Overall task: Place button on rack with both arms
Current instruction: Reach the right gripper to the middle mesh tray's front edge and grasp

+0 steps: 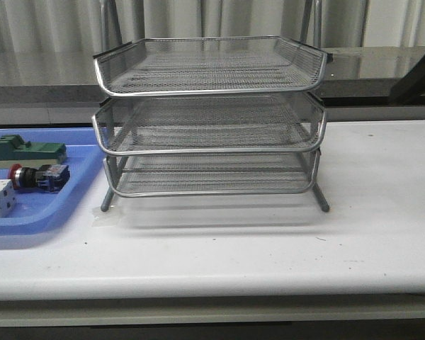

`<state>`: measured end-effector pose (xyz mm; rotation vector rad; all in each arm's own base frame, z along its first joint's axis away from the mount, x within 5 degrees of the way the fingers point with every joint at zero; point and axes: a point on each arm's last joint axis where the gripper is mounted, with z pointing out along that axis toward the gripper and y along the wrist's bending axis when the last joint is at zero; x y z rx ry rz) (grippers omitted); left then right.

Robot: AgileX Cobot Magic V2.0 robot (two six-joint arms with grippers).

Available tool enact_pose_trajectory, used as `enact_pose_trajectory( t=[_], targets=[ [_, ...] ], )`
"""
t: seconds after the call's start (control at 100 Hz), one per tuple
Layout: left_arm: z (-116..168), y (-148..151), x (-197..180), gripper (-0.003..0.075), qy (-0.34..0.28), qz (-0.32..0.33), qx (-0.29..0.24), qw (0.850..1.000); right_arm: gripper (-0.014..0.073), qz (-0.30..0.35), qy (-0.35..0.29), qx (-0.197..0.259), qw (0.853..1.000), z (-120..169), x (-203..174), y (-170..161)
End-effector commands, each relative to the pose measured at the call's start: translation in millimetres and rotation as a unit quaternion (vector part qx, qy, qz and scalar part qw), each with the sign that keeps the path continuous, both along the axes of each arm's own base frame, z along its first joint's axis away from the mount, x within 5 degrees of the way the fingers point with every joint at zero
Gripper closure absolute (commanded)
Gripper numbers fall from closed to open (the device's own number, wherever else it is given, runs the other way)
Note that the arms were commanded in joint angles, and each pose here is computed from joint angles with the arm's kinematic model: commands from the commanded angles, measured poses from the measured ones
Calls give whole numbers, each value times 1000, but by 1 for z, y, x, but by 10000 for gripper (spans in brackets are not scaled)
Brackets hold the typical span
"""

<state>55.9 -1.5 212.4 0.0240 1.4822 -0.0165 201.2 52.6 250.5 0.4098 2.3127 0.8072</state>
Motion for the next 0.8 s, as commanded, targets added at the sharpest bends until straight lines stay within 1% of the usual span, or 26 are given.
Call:
enact_pose_trajectory(
  t=[0.0,0.06,0.19,0.36,0.44,0.62,0.79],
  targets=[
    [-2,0,-2,741,-41,-4,-11,999,119,-9,-34,26,999,8,16,2],
    [-2,0,-2,741,-41,-4,-11,999,119,-2,-32,34,999,1,23,5],
    [-2,0,-2,741,-41,-4,-11,999,119,24,-38,67,997,-8,37,13],
    [-2,0,-2,741,-41,-4,-11,999,119,38,-55,97,993,-17,57,19],
    [-2,0,-2,741,-41,-4,-11,999,119,45,-52,114,991,-22,66,22],
    [-2,0,-2,741,-41,-4,-11,999,119,59,-34,133,989,-33,84,27],
    [-2,0,-2,741,-41,-4,-11,999,119,72,-31,148,986,-36,98,31]
  ],
)
